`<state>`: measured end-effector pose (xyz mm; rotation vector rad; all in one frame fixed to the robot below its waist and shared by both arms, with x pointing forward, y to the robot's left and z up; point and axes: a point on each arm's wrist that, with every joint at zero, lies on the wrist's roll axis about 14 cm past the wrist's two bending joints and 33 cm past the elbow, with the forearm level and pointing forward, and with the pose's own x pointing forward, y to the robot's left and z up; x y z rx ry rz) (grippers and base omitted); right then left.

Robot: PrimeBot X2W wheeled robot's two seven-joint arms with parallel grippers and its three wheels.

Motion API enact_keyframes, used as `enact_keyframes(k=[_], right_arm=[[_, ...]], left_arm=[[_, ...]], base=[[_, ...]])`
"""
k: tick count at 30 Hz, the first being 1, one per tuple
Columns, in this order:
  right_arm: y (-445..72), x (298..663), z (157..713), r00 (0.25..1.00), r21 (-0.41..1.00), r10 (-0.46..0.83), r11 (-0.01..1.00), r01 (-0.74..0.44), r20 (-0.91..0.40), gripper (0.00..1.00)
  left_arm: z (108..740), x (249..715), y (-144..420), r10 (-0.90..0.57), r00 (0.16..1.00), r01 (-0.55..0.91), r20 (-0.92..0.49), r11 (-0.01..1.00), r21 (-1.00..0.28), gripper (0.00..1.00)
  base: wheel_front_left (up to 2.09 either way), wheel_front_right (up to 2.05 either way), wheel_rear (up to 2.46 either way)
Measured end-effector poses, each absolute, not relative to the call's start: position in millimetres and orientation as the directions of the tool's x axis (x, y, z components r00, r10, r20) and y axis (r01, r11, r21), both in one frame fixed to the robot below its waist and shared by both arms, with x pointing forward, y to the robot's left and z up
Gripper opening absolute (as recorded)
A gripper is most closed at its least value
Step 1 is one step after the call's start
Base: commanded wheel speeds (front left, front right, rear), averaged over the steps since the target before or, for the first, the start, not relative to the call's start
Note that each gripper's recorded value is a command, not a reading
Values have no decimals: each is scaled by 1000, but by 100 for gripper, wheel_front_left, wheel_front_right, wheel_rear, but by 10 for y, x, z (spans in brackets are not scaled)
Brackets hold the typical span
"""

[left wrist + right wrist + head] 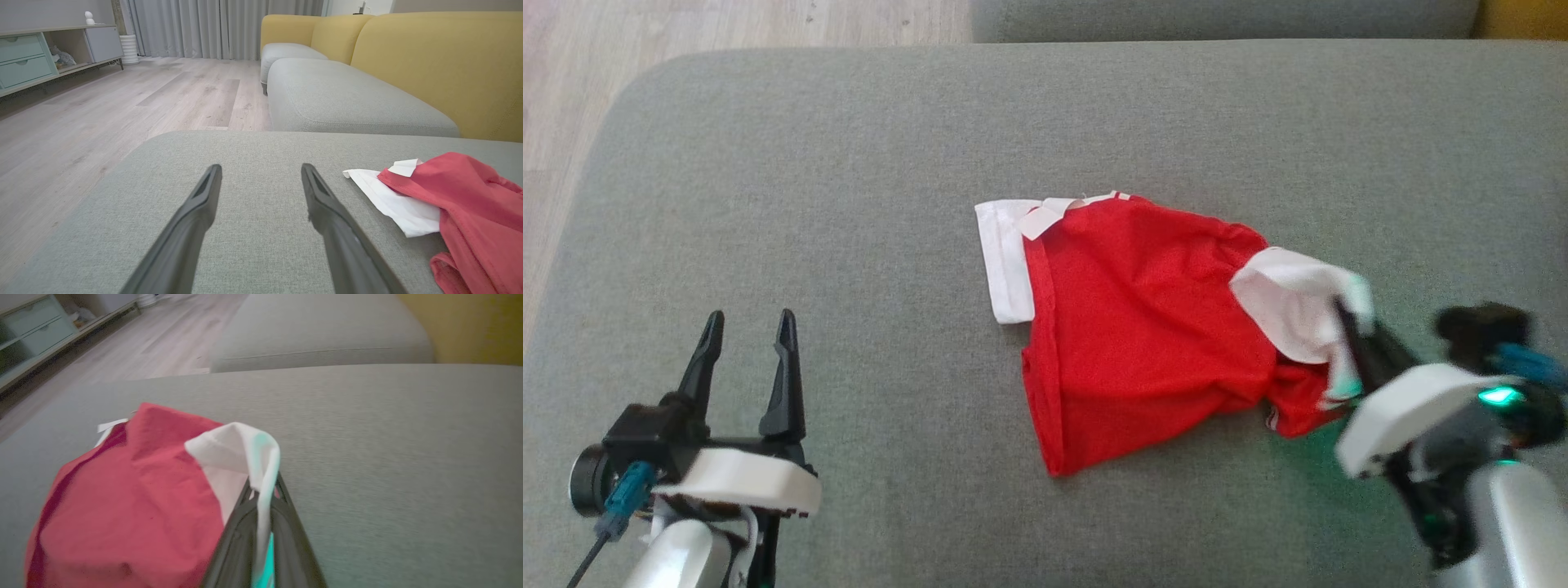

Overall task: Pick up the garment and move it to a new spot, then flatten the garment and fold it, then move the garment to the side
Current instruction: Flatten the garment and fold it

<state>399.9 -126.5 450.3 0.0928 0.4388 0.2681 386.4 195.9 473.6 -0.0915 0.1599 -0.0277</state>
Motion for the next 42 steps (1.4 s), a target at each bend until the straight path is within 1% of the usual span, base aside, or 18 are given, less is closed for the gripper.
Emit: enact_keyframes(k=[2,4,5,6,7,11,13,16,18,20,23,26,28,29,33,42], right_arm=[[-1520,4024,4491,894,161,200,976,-146,-400,0],[-1737,4014,4433,902,189,135,980,-61,-410,0],[-1831,3999,4388,902,197,106,980,-24,-419,20],[-1917,3977,4337,899,214,82,977,14,-430,87],[-2005,3957,4290,899,220,54,974,48,-435,100],[-2280,3873,4131,896,254,-36,953,164,-443,100],[-2351,3868,4137,906,259,-65,947,188,-419,100],[-2381,3902,4206,923,259,-82,947,190,-376,100],[-2343,3989,4356,947,247,-79,956,160,-311,100],[-2237,4101,4609,975,221,-49,970,98,-214,100],[-1992,4196,4925,993,173,34,985,-15,-109,100],[-1713,4200,5171,992,142,121,983,-114,-40,100],[-1590,4133,5225,987,131,160,979,-154,-32,100],[-1522,4031,5206,982,132,181,976,-174,-45,100],[-1471,3857,5136,977,137,199,973,-186,-83,100],[-1419,3802,5163,974,145,210,970,-196,-89,100]], left_arm=[[4737,3870,1957,-36,987,21,-157,995,-93,100],[4738,3870,1954,-38,988,24,-152,995,-93,100],[4734,3870,1954,-38,988,24,-153,995,-93,100],[4727,3872,1954,-38,987,24,-155,995,-93,100],[4719,3873,1949,-41,987,27,-157,995,-93,100],[4689,3884,1953,-38,986,23,-160,996,-92,100],[4695,3897,1956,-37,987,23,-157,996,-90,100],[4711,3914,1953,-38,988,25,-150,996,-89,100],[4718,3915,1952,-38,989,25,-145,996,-89,100],[4717,3915,1952,-38,989,25,-145,996,-90,100],[4716,3912,1953,-37,989,24,-146,996,-90,100],[4734,3901,1960,-35,989,22,-140,996,-88,100],[4757,3886,1968,-32,991,20,-133,996,-87,100],[4780,3870,1978,-27,992,16,-127,996,-85,100],[4823,3843,1988,-22,993,13,-116,997,-82,100],[4788,3786,1989,-18,991,8,-131,997,-79,100]], base=[[0,0,0],[0,0,0],[0,0,0],[0,0,0],[0,0,0],[0,0,0],[0,0,0],[0,0,0],[0,0,0],[0,0,0],[0,0,0],[0,0,0],[0,0,0],[0,0,0],[0,0,0],[0,0,0]])
